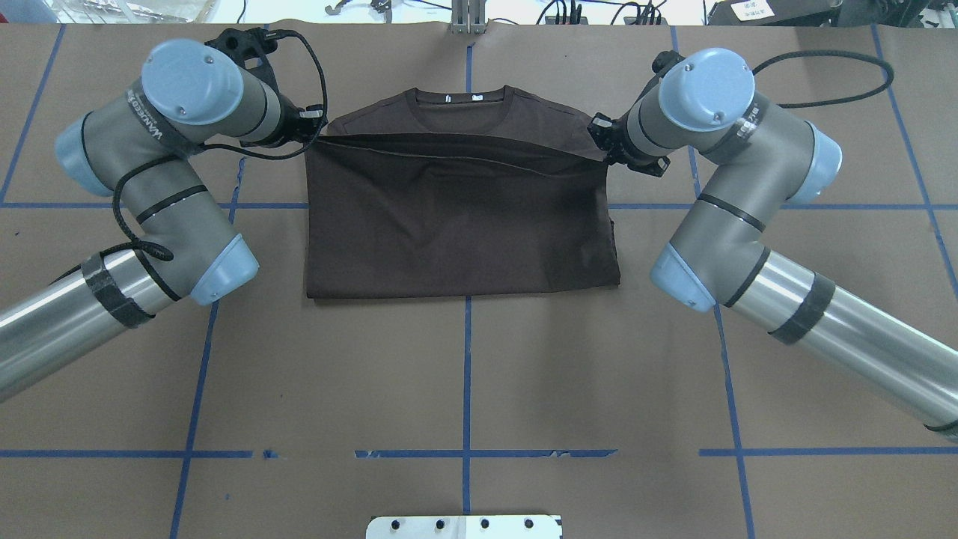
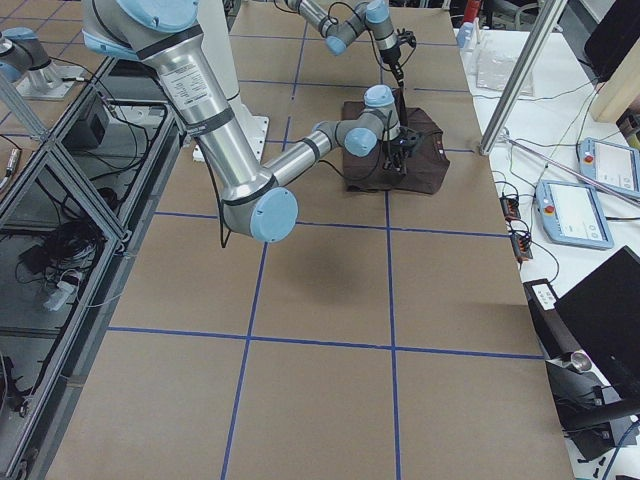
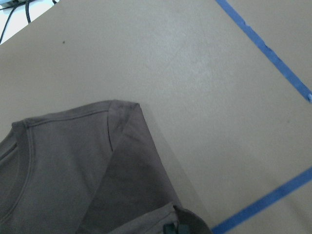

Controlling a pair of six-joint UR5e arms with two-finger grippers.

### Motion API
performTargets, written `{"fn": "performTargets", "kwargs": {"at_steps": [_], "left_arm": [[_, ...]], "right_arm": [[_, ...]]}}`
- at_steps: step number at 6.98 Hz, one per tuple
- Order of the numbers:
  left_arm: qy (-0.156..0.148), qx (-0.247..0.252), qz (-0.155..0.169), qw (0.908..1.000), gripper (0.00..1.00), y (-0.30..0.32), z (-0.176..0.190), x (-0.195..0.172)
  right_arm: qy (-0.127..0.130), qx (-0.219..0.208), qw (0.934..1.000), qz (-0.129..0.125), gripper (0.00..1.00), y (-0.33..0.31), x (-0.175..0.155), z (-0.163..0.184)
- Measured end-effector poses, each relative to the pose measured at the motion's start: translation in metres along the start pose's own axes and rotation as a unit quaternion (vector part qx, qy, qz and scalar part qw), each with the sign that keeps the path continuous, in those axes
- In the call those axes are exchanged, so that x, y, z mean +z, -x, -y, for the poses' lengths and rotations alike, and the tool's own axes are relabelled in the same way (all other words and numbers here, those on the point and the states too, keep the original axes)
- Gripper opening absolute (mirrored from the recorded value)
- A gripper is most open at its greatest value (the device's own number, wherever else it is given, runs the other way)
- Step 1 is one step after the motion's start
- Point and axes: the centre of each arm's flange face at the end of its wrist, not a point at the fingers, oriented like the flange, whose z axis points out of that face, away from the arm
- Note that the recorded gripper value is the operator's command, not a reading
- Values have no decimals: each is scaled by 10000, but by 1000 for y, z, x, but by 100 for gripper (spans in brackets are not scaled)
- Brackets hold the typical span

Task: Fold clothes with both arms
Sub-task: 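Lift the hem with both grippers and fold it toward the collar, then release the hem with both grippers and raise them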

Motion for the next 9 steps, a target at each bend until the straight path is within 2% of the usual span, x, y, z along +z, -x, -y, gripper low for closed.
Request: {"fn": "performTargets", "kwargs": {"at_steps": [2, 4, 5, 6, 8, 9], "left_arm": [[-130, 26, -91, 9999, 0, 4, 22, 31], [-161, 23, -98, 9998, 2, -5, 30, 49], [-183, 18, -123, 9998, 45, -13, 35, 56], [-224, 25, -133, 9997, 49, -16, 39, 65], [-405, 69, -134, 9991, 50, -2, 45, 80], [-488, 114, -154, 9986, 50, 11, 50, 81]], "right_arm": [[-117, 4, 9997, -206, 0, 26, 26, 18], [-233, -73, 9996, -174, 0, 28, 44, 26], [-266, -94, 9995, -124, 48, 28, 50, 28], [-285, -104, 9995, -99, 68, 27, 53, 29], [-313, -102, 9995, 30, 69, 32, 49, 29], [-270, -86, 9995, 153, 73, 36, 40, 27]]}}
